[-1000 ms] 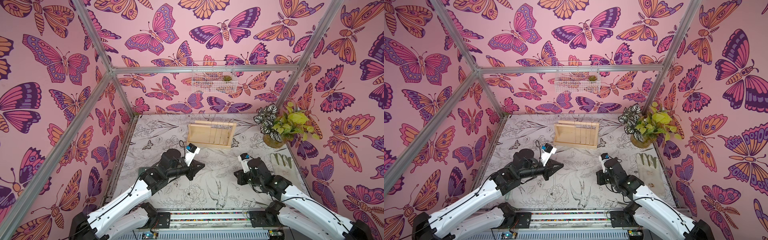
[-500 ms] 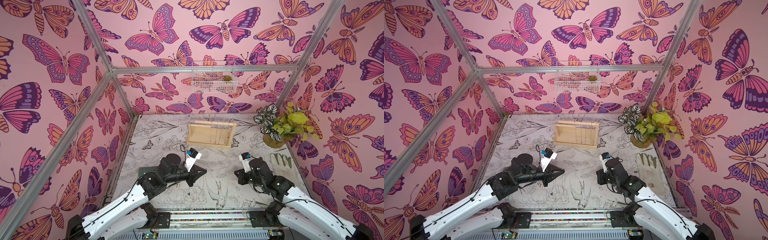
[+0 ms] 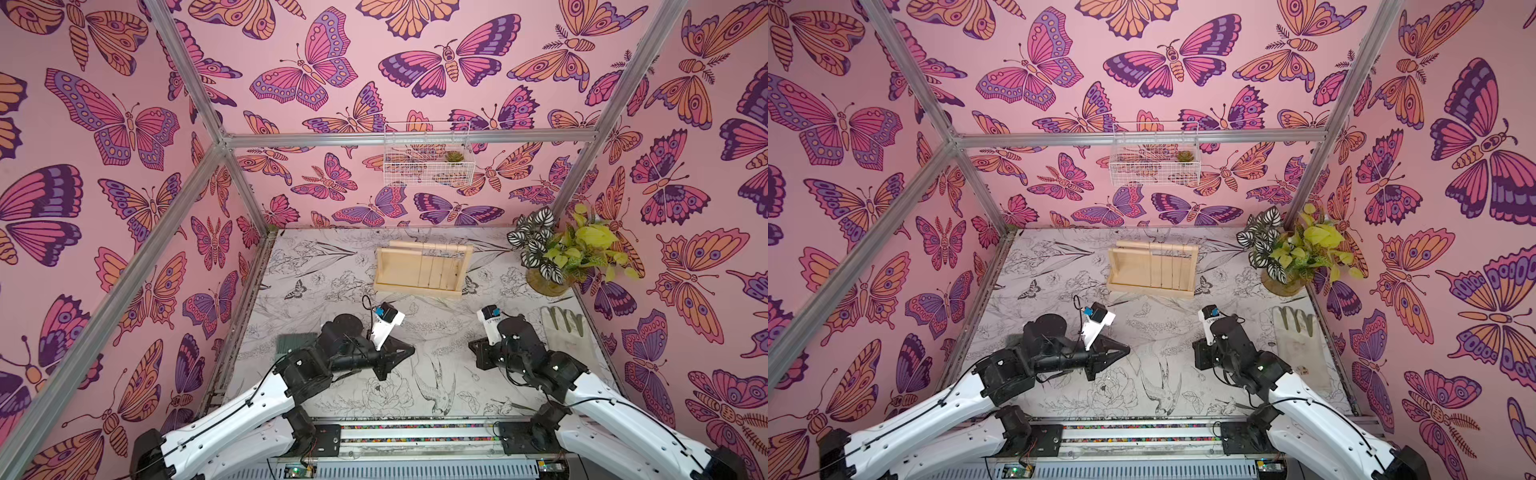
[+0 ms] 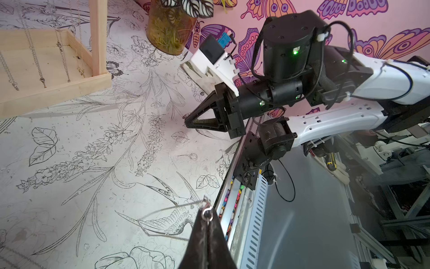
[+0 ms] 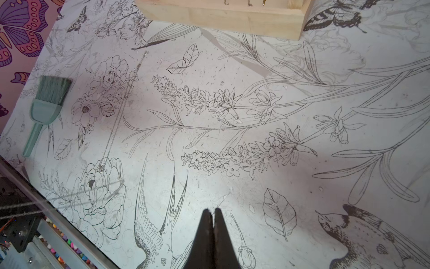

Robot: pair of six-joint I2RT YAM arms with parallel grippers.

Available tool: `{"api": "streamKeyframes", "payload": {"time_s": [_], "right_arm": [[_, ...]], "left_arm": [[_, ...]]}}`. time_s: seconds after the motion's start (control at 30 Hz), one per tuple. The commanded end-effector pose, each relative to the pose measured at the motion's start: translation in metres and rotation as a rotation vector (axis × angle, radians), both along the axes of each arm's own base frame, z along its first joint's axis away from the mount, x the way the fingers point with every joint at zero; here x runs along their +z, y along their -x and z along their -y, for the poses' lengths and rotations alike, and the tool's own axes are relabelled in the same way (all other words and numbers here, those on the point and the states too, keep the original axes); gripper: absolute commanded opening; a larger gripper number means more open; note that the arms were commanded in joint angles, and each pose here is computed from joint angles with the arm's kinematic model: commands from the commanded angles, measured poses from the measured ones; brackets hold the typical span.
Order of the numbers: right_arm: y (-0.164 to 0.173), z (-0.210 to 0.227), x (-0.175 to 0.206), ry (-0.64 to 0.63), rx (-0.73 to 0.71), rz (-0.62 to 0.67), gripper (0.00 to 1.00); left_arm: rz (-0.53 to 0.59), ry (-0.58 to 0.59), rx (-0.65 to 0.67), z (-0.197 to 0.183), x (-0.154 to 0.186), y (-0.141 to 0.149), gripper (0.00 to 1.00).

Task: Take the necklace off the jewelry display stand
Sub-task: Place the necklace at the center of the board.

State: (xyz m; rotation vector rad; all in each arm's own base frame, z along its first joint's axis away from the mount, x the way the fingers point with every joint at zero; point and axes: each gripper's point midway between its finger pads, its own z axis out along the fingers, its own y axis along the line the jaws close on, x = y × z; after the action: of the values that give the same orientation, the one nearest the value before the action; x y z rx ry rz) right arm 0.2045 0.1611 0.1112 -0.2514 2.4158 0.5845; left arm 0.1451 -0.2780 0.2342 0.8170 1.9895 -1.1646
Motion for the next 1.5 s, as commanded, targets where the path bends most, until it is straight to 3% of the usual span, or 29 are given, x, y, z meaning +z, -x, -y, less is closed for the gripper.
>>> {"api": "streamKeyframes", "payload": {"time_s": [0.0,0.3,0.6,0.87,1.23,1.47], "right_arm": [[-0.005,0.002,0.003,0.016,-0.009,0.019,0.0],[-0.005,-0.002,-0.004,0.014,-0.002,-0.002,0.0],[0.0,0.002,-0.016,0.022,-0.005,-0.02,0.0],[0.0,-0.002,-0.02,0.006,-0.001,-0.032,0.0],[-0.002,-0.01,-0.022,-0.01,0.025,-0.047,0.0],[0.004,-0.015,-0.024,-0.032,0.062,-0.062,0.0]], "left_arm": [[-0.015,-0.044,0.016,-0.002,-0.015,-0.002,0.0],[0.019,-0.139,0.052,0.0,-0.038,-0.025,0.0],[0.028,-0.196,0.188,-0.014,-0.071,-0.07,0.0],[0.014,-0.245,0.186,-0.005,-0.09,-0.087,0.0],[0.053,-0.267,0.216,-0.002,-0.085,-0.114,0.0],[0.025,-0.314,0.231,-0.001,-0.108,-0.133,0.0]]}}
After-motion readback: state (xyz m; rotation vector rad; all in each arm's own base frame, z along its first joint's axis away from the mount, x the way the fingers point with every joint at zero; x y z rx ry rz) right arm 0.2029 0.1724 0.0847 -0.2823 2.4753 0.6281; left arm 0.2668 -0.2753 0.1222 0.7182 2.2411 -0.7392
